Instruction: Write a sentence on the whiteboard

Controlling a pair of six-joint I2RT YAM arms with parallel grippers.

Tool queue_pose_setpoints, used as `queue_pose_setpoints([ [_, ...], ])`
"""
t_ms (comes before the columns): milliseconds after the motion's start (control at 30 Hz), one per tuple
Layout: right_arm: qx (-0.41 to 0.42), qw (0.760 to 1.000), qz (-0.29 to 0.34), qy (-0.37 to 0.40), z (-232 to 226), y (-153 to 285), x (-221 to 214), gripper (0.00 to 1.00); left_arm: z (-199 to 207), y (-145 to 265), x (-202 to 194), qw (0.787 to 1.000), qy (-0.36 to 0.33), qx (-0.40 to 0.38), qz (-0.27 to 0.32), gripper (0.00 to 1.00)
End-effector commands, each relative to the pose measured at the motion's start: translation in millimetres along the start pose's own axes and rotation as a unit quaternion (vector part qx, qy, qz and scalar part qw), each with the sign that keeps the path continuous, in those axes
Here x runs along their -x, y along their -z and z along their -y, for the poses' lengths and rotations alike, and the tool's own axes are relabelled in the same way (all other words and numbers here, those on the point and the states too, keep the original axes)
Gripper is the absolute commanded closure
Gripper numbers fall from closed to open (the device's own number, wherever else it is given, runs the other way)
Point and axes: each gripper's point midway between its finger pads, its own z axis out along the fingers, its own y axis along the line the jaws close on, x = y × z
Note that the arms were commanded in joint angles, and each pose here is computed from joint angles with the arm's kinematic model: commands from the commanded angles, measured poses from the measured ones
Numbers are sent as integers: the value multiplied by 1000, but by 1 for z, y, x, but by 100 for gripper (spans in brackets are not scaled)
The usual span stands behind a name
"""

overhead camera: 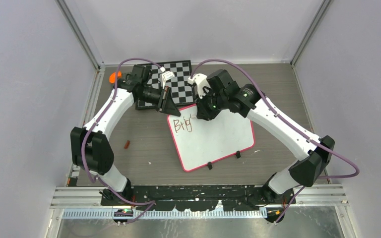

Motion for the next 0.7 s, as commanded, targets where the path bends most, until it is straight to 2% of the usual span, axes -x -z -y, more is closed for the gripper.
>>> queue_pose_setpoints([
  [0, -5, 1000, 17, 4, 0, 3, 2, 100, 8, 6, 4, 1000, -4, 6, 8, 100],
  [667, 20, 1000, -6, -6, -11, 4, -19, 100, 8, 6, 3, 1000, -4, 7, 8, 100],
])
